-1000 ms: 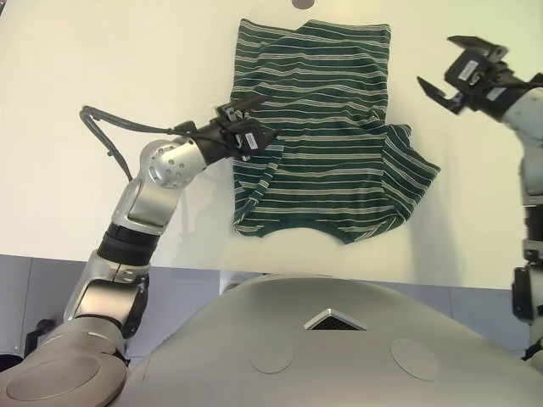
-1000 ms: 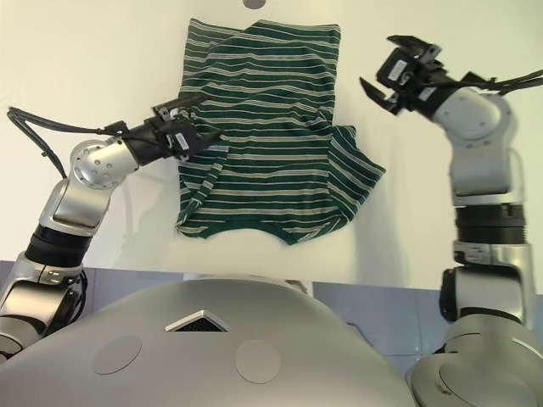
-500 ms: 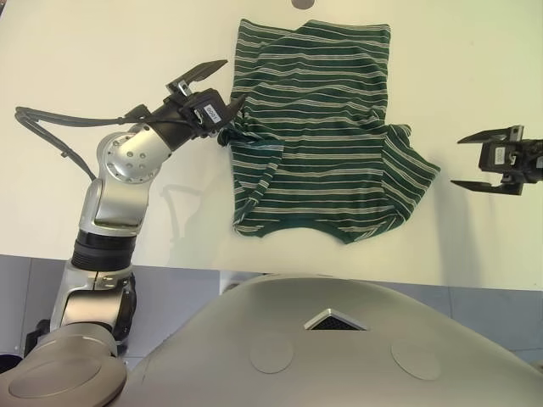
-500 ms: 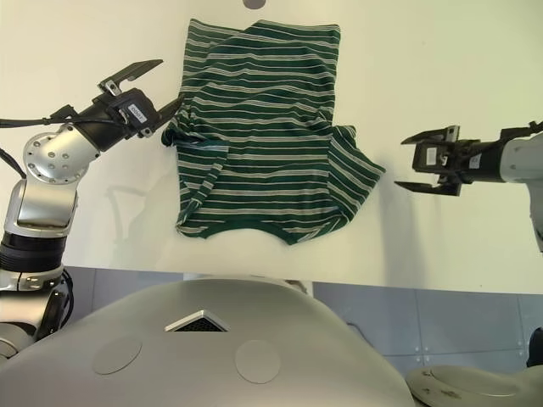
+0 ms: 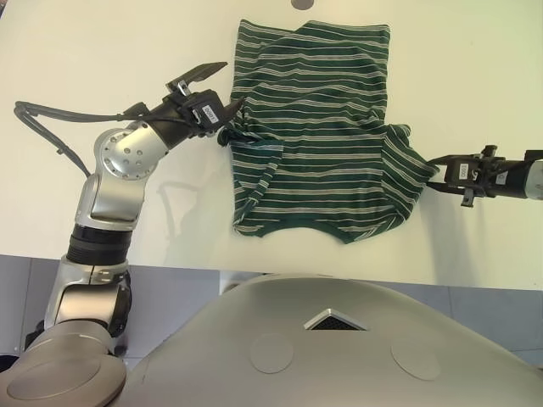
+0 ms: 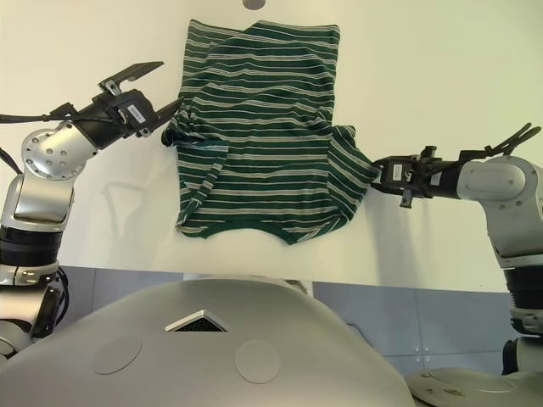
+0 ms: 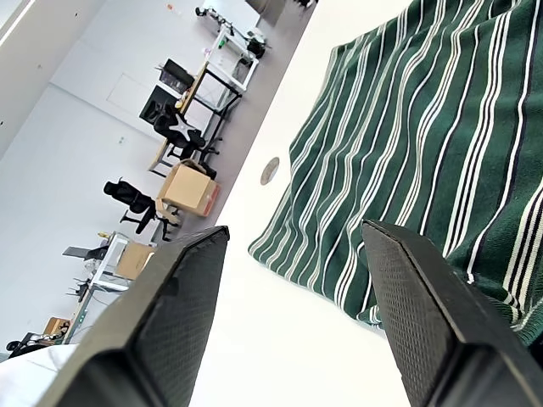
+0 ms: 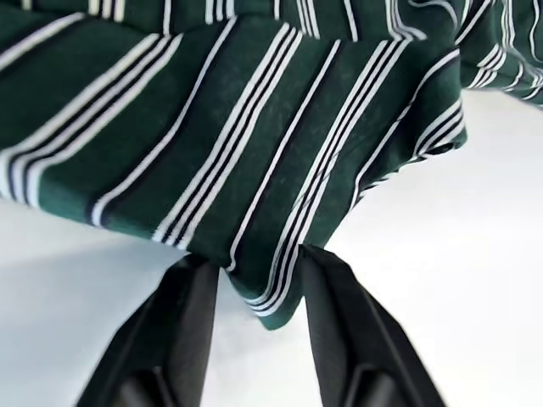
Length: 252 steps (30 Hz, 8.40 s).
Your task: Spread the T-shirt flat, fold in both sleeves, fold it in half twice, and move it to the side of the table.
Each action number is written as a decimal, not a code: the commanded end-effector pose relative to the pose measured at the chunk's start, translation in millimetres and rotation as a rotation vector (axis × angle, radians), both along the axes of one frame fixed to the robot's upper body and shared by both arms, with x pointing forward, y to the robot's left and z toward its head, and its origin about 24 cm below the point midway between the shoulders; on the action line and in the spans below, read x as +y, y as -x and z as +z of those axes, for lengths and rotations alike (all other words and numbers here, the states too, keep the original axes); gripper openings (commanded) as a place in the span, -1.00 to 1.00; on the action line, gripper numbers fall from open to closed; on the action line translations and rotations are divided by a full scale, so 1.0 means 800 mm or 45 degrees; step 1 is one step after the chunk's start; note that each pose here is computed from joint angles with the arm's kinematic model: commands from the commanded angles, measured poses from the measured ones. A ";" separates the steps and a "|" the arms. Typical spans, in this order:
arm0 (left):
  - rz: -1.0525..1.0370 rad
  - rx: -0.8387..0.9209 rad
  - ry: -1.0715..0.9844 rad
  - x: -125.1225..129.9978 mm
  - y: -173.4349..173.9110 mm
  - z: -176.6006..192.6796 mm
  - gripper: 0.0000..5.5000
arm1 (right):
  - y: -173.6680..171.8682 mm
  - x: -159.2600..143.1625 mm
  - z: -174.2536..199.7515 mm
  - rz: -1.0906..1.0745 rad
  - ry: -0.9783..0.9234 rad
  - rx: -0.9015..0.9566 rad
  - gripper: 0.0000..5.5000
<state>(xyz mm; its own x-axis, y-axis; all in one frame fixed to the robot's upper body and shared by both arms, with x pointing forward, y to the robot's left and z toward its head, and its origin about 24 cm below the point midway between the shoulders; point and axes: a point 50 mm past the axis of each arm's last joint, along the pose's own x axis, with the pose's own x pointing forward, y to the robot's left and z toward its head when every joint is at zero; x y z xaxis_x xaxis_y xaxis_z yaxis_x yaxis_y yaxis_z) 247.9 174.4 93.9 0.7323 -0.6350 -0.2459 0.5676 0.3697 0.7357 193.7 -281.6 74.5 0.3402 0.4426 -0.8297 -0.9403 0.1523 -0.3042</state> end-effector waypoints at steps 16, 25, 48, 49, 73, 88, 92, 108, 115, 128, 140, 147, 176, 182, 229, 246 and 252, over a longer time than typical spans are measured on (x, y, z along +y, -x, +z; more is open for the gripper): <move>-0.007 -0.034 -0.013 0.002 -0.003 0.002 0.04 | -0.018 0.016 0.053 0.060 -0.127 -0.099 -1.00; -0.012 -0.037 0.005 -0.005 -0.003 0.003 0.04 | -0.018 0.086 0.039 0.191 -0.298 -0.165 -1.00; -0.066 -0.002 0.026 -0.006 0.015 -0.002 0.04 | -0.032 0.113 0.032 0.177 -0.426 -0.178 -0.12; -0.068 -0.004 0.014 0.003 0.028 0.002 0.04 | -0.032 0.097 0.038 0.179 -0.377 -0.144 -0.06; -0.531 0.463 -0.405 0.030 0.166 -0.064 -0.02 | 0.066 0.104 -0.030 0.304 -0.320 0.148 -0.05; -0.587 0.432 -0.350 0.023 0.147 -0.062 -1.00 | 0.060 0.110 -0.031 0.304 -0.361 0.142 -1.00; -0.608 0.459 -0.306 0.019 0.147 -0.059 -1.00 | 0.061 0.110 -0.029 0.301 -0.373 0.145 -1.00; -0.698 0.837 -0.111 0.045 0.159 0.016 -1.00 | 0.075 0.079 0.021 0.332 -0.465 0.444 -1.00; -0.702 0.794 0.105 0.035 0.145 0.051 -1.00 | 0.075 0.080 0.048 0.349 -0.596 0.467 -1.00; -0.326 0.345 0.022 0.042 0.010 0.010 -1.00 | -0.079 0.089 0.017 0.050 -0.290 -0.385 -1.00; -0.114 0.170 0.007 0.025 -0.107 -0.009 -1.00 | -0.168 0.112 0.018 -0.090 -0.302 -0.609 -1.00; 0.009 0.138 -0.119 0.008 -0.126 -0.046 -1.00 | -0.187 0.117 -0.013 -0.165 -0.217 -0.636 -1.00; 0.510 0.293 0.248 0.027 -0.144 -0.064 -0.92 | -0.231 0.143 -0.029 -0.910 -0.669 -0.442 -0.57; 0.962 0.329 0.689 0.048 -0.169 -0.034 -0.58 | -0.239 0.150 -0.026 -1.283 -1.008 -0.265 -0.18; 1.037 0.183 1.230 0.094 -0.118 -0.044 0.17 | -0.184 0.138 0.048 0.058 -0.278 -0.772 0.67; 1.088 0.187 1.234 0.100 -0.108 -0.057 0.17 | -0.044 0.098 0.047 0.469 -0.264 -0.049 0.67; 1.042 0.177 1.227 0.092 -0.115 -0.048 0.17 | -0.093 0.150 0.113 0.380 -0.659 -0.364 0.67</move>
